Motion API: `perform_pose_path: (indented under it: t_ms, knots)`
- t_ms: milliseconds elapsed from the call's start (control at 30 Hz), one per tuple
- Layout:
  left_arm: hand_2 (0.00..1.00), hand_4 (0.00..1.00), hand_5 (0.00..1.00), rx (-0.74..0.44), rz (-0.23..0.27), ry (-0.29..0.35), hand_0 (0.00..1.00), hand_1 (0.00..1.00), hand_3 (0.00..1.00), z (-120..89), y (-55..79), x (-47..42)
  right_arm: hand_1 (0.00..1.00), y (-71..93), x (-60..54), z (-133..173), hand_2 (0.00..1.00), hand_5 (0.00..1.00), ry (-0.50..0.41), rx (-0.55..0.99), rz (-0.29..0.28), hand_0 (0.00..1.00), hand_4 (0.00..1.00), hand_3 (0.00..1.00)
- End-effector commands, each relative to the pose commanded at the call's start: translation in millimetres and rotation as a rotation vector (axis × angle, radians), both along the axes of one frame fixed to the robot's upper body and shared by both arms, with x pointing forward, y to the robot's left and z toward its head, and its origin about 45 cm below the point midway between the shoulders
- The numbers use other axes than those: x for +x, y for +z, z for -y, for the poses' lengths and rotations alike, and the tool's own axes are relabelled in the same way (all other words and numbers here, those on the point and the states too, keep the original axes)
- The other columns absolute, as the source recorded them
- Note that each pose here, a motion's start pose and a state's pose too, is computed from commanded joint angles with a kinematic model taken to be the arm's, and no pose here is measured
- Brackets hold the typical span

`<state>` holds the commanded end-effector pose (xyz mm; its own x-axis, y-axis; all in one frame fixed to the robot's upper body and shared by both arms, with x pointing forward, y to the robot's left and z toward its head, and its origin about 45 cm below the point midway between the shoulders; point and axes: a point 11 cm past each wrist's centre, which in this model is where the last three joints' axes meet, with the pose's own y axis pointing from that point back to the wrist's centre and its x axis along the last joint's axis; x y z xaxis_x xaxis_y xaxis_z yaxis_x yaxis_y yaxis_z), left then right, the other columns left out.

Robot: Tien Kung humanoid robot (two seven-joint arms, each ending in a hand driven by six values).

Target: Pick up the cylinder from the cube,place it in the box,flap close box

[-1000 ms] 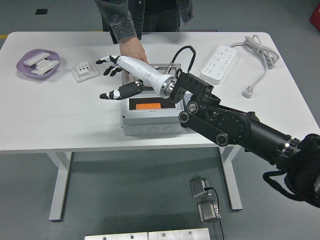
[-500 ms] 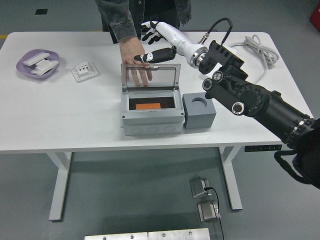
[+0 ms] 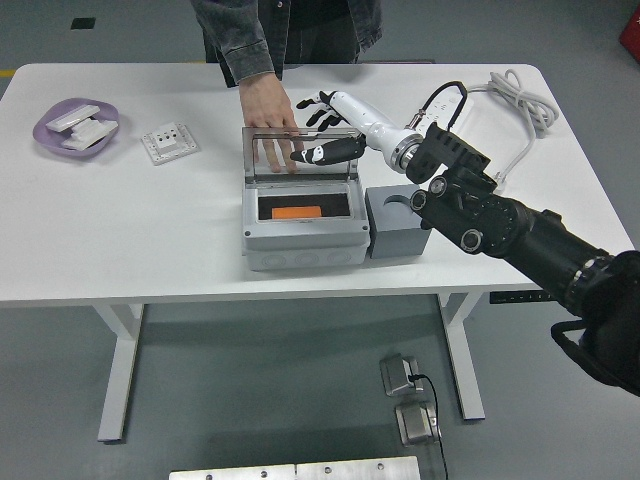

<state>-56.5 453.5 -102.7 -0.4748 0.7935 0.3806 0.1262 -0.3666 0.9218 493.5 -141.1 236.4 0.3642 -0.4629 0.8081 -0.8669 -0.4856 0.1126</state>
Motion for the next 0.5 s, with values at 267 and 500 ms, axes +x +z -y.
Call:
perform_pose_path:
  t_ms: [267,500]
  knots:
    - [0.668,0.628,0.162,-0.002,-0.001,0.004,0.669,0.693,0.701,2,-0.7,-3.9,0.597,3.4,-11.7,-10,0.650,0.397,0.071,-0.044,0.030,0.701,0.943,0.791]
    - [0.667,0.628,0.160,-0.006,-0.002,0.010,0.668,0.693,0.702,5,-1.7,-7.5,0.591,-9.6,-23.9,-10,0.652,0.400,0.103,-0.088,0.016,0.697,0.942,0.790]
